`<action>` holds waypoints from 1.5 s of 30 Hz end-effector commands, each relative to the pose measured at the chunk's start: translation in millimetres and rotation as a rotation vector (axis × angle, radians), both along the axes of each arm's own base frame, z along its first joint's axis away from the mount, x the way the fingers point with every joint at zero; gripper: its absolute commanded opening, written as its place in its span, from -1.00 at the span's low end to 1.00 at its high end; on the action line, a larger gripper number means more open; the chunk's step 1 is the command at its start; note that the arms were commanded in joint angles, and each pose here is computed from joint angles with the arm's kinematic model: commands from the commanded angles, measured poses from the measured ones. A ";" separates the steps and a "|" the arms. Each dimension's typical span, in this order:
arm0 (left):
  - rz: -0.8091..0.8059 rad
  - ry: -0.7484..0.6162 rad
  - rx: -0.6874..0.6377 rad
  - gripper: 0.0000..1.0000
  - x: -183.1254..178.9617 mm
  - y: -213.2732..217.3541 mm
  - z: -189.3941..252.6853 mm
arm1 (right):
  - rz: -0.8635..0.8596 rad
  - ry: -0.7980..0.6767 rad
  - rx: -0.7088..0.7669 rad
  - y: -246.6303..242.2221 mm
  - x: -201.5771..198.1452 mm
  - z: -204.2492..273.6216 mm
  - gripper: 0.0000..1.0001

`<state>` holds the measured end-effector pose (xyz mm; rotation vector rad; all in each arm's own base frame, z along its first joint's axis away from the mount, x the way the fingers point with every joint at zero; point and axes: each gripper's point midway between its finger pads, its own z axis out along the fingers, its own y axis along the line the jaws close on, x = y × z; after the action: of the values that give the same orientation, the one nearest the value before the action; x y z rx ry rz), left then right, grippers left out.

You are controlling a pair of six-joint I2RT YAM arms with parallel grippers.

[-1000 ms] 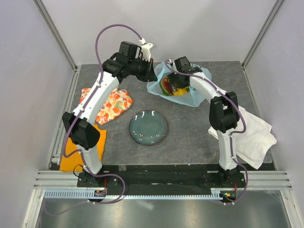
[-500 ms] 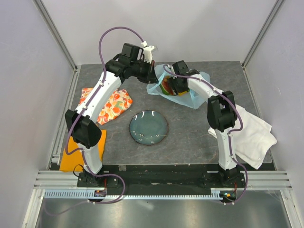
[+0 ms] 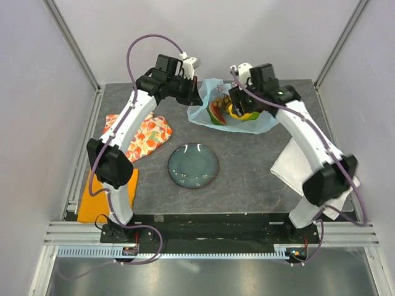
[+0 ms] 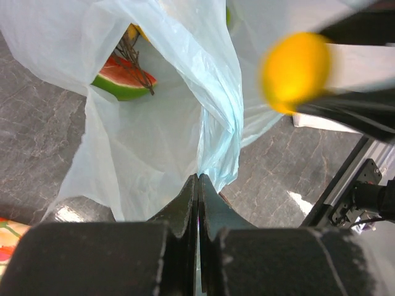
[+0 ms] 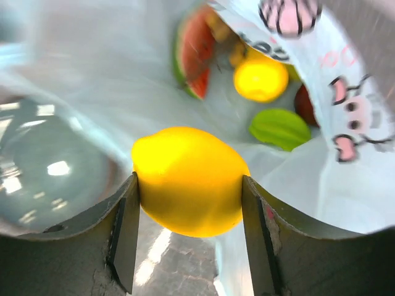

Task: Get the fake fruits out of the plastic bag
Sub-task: Take out the fake fruit from the plastic bag, then place the fake fruit on the plate.

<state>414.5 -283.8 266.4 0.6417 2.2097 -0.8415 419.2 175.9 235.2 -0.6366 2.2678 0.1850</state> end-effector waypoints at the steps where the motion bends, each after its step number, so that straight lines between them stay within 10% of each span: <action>1: -0.001 -0.044 -0.071 -0.97 12.6 -6.8 24.0 | 0.195 -0.038 0.133 24.6 -55.4 39.0 -0.68; 16: -0.056 0.033 -0.188 -0.97 23.6 11.5 21.6 | 0.856 -0.092 0.063 171.5 -178.5 -16.7 -0.68; 40: -0.048 0.062 -0.195 -0.97 8.7 27.7 19.0 | 1.042 -0.061 -0.127 246.8 -148.1 -149.5 -0.62; 45: -0.052 0.069 -0.197 -0.97 4.5 28.1 17.9 | 1.039 -0.074 -0.121 250.0 -145.6 -155.0 0.05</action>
<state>431.0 -255.6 252.3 0.5721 2.2186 -1.0702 268.7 413.8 77.4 -1.8035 1.7506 0.5029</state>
